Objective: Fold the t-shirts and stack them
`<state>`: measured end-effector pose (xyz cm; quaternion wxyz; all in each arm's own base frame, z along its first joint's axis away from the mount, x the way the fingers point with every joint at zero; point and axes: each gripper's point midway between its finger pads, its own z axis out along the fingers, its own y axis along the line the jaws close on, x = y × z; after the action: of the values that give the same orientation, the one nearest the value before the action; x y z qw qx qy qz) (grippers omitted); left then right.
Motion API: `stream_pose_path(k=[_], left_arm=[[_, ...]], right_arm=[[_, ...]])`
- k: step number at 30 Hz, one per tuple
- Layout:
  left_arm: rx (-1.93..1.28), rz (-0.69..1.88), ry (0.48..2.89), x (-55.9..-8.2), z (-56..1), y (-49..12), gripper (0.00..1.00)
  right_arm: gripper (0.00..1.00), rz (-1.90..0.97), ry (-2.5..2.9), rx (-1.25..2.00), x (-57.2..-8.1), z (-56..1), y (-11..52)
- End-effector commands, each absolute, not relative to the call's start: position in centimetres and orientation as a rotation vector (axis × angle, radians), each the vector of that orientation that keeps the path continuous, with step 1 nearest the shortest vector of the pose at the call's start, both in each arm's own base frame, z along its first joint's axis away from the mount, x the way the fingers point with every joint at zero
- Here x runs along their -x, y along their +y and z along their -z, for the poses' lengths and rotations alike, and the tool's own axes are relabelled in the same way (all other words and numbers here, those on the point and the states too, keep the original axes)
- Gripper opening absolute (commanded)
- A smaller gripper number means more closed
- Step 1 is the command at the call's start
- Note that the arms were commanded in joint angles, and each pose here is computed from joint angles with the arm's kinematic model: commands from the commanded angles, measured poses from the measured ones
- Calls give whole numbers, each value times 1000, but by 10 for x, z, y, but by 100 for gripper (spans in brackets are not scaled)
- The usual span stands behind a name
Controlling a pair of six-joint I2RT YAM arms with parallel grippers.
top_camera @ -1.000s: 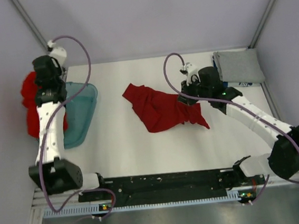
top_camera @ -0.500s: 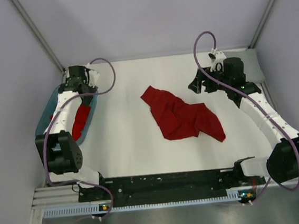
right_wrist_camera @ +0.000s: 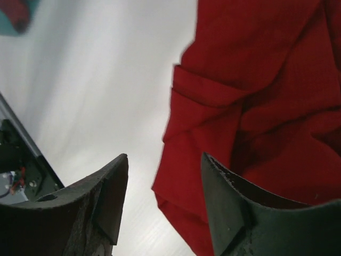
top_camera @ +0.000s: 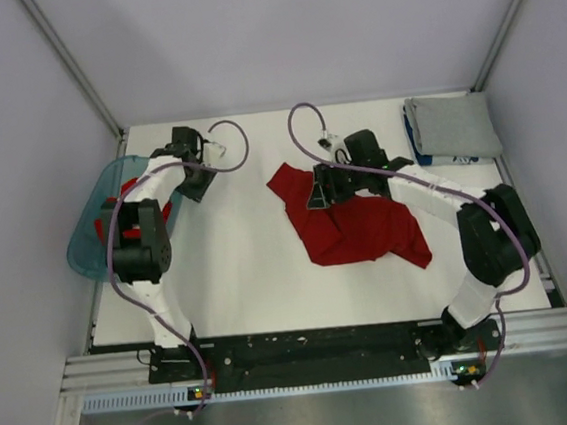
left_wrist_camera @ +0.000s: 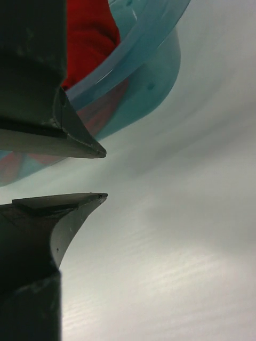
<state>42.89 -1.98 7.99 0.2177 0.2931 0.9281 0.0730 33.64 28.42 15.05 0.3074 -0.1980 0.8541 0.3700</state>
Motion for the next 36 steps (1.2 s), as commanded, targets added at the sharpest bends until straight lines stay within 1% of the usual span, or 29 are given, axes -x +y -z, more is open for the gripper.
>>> stream_pose_path(k=[1,2,5,10,11,12,13,14,16,17,19,21,22,24,26,28,30,32,34,36], left_arm=[[-577,-163,2613,-454,-90,15,37],[-512,-170,2620,-458,-91,30,37],[-451,-166,2612,-462,-95,45,37],[-490,-69,2540,-459,-114,30,42],[-501,-54,2520,-458,-122,27,44],[-516,-37,2505,-456,-126,24,45],[-532,-21,2482,-455,-134,21,47],[-545,-8,2462,-453,-142,17,47],[-568,16,2423,-448,-159,11,48],[-576,31,2400,-446,-169,8,48],[-602,57,2348,-438,-192,1,49],[-631,82,2294,-428,-213,-6,51],[-639,84,2268,-424,-223,-8,52],[-640,59,2195,-417,-250,-9,57],[-618,14,2139,-414,-268,-6,59],[-602,-28,2084,-411,-285,-3,61],[-587,-63,2045,-409,-297,0,63],[-578,-89,2013,-407,-309,3,66],[-575,-99,2000,-407,-314,3,67],[-565,-104,1998,-407,-318,4,67]], right_arm=[[57,-823,2380,549,-340,-117,277],[58,-802,2403,578,-336,-108,278],[60,-716,2487,630,-326,-80,275],[60,-599,2597,687,-320,-39,272],[58,-595,2606,708,-320,-36,275],[53,-602,2606,727,-319,-37,279],[46,-605,2609,736,-320,-38,282],[32,-608,2596,750,-322,-43,285],[10,-639,2566,775,-323,-60,293],[0,-683,2532,784,-325,-78,299],[0,-799,2419,816,-324,-127,314],[0,-956,2206,869,-321,-207,333],[0,-1047,2066,914,-313,-257,342],[0,-1221,1765,1007,-285,-357,351],[0,-1319,1456,1072,-249,-448,346],[0,-1307,1227,1064,-221,-514,326],[0,-1272,1101,980,-210,-556,301],[0,-1238,1039,885,-205,-582,274],[0,-1183,1087,782,-223,-580,255],[0,-1163,1177,696,-248,-560,242]])
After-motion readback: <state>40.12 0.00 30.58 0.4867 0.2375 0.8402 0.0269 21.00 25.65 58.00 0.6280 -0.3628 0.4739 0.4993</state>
